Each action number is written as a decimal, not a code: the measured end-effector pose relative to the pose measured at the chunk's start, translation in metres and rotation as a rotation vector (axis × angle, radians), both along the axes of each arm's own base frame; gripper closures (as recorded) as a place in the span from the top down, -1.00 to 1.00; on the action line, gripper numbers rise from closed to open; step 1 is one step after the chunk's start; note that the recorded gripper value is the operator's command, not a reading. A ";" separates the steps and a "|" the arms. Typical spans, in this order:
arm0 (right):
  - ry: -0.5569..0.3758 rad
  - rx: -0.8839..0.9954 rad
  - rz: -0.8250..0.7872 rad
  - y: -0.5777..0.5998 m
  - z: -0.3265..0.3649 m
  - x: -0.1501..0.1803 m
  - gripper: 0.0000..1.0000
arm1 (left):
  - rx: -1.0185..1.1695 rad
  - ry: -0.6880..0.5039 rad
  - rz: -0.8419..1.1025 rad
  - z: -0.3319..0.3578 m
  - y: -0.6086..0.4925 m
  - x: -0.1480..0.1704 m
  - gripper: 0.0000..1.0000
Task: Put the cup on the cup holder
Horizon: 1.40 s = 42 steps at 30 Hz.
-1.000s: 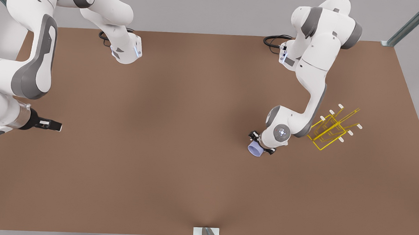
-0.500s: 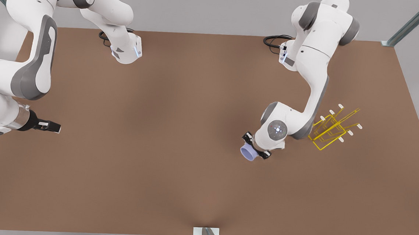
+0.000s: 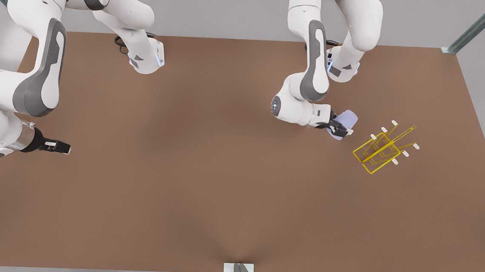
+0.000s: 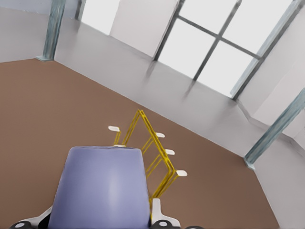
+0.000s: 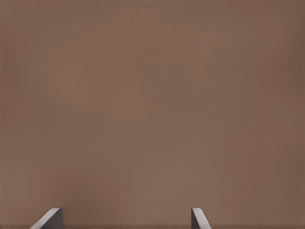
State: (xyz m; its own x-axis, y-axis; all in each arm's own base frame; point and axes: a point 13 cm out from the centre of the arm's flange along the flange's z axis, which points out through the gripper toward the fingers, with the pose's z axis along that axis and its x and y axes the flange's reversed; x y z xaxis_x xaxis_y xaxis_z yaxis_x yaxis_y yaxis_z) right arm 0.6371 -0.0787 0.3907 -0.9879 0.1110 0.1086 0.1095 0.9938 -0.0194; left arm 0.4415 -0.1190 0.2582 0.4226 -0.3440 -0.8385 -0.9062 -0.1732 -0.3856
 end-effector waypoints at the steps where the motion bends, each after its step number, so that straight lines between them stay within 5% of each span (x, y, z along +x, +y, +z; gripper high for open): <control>1: 0.000 0.000 0.000 0.000 0.000 0.000 1.00 | 0.053 0.051 -0.013 -0.002 0.018 -0.008 0.44; 11: -0.007 0.000 0.002 0.000 0.000 0.002 1.00 | 0.330 0.310 -0.112 -0.003 0.110 0.004 0.44; 18: -0.005 0.001 0.004 0.000 -0.002 0.002 1.00 | 0.317 0.369 -0.216 -0.021 0.120 0.030 0.44; 41: -0.004 0.031 -0.022 -0.009 -0.005 0.001 1.00 | 0.259 0.512 -0.324 -0.054 0.148 0.020 0.44; 42: -0.004 0.032 -0.022 -0.009 -0.005 0.001 1.00 | 0.259 0.515 -0.325 -0.055 0.149 0.020 1.00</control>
